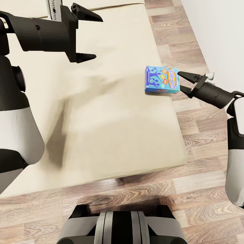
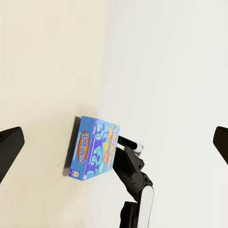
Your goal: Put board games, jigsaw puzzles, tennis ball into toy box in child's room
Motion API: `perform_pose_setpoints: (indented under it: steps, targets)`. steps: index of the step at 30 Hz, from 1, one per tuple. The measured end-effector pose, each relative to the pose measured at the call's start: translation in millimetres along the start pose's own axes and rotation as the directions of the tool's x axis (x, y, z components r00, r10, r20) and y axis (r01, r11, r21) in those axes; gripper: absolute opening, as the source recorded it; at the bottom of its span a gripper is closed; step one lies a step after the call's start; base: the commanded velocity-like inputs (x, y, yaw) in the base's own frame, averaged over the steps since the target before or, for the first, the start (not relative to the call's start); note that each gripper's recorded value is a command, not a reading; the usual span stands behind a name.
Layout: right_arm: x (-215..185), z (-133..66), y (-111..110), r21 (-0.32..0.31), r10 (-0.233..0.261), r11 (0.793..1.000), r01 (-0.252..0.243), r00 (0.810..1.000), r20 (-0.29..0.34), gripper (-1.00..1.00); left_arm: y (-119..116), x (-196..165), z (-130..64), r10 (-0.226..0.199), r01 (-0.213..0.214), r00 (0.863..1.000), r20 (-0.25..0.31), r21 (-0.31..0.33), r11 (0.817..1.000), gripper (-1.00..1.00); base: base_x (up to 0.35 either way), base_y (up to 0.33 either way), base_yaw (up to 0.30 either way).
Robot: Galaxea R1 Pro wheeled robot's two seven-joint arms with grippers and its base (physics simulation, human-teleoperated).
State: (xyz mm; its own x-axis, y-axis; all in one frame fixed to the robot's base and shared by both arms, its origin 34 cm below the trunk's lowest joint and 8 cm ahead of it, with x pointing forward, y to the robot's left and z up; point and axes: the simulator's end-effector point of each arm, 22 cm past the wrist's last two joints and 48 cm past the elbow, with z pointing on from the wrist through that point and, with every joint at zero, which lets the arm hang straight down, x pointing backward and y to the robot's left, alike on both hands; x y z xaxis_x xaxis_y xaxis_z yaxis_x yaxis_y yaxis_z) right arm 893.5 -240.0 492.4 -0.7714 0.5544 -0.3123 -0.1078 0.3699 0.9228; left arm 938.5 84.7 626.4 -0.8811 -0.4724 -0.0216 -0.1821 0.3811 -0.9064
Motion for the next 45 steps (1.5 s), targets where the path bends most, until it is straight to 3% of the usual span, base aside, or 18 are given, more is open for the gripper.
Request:
perform_pose_setpoints:
  steps: [26, 27, 45]
  targets:
    - [7.6, 5.7, 2.6, -0.007, 0.003, 1.0, -0.003, 1.0, -0.018, 1.0, 0.0, -0.2, -0.2, -0.001, 0.001, 1.0, 0.001, 0.0, 1.0, 1.0, 0.0, 0.0, 0.0]
    - [7.7, 5.7, 2.6, -0.007, 0.003, 1.0, -0.003, 1.0, -0.018, -1.0, 0.0, -0.3, -0.2, -0.001, 0.001, 1.0, 0.001, 0.0, 1.0, 1.0, 0.0, 0.0, 0.0]
    - [5.5, 6.7, 4.0, -0.007, 0.0, 1.0, 0.0, 1.0, -0.016, -1.0, 0.7, -0.5, -0.4, -0.002, 0.002, 1.0, 0.001, -0.001, 1.0, 1.0, 0.0, 0.0, 0.0]
